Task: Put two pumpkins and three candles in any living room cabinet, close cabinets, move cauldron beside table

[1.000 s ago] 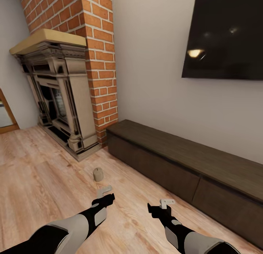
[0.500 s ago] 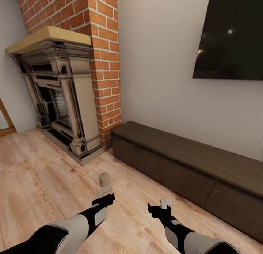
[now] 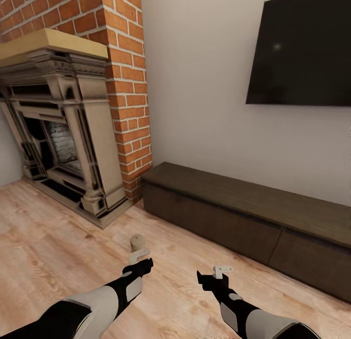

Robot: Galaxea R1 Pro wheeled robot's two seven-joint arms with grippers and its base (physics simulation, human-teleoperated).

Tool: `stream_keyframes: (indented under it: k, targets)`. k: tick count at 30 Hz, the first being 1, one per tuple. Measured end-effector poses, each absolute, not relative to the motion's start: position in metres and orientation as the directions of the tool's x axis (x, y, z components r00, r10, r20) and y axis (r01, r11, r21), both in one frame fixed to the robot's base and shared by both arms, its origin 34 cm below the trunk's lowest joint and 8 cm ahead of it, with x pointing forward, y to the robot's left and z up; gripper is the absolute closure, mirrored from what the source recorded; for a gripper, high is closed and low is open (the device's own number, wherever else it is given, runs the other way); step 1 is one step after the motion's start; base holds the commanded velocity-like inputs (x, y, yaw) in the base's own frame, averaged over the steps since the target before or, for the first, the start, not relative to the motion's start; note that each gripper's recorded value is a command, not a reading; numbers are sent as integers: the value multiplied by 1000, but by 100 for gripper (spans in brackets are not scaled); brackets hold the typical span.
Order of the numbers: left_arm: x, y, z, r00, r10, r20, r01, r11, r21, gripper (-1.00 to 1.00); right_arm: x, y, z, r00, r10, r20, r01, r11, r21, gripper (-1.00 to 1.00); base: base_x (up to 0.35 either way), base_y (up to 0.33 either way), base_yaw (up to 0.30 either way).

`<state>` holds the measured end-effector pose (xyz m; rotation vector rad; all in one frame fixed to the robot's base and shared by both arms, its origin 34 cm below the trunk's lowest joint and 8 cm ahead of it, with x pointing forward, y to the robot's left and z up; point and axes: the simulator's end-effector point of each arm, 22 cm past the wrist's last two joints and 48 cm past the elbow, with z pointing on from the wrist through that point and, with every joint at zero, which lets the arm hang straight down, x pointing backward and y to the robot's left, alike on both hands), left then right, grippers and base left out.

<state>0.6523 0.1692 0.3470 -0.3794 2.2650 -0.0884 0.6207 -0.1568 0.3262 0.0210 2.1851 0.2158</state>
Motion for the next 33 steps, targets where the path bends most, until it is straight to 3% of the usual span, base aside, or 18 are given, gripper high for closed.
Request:
stream_keyframes:
  k: [20, 33]
  targets:
    - [653, 169, 350, -615, -299, -729, -241, 952, -188, -100, 622, -157, 329, -581, 95, -809, -66, 985, 162, -100, 0, 329, -59]
    - [656, 169, 359, -604, -299, -739, -237, 952, -192, -100, 625, -157, 338, -567, 95, -818, -68, 985, 161, -100, 0, 329, -200]
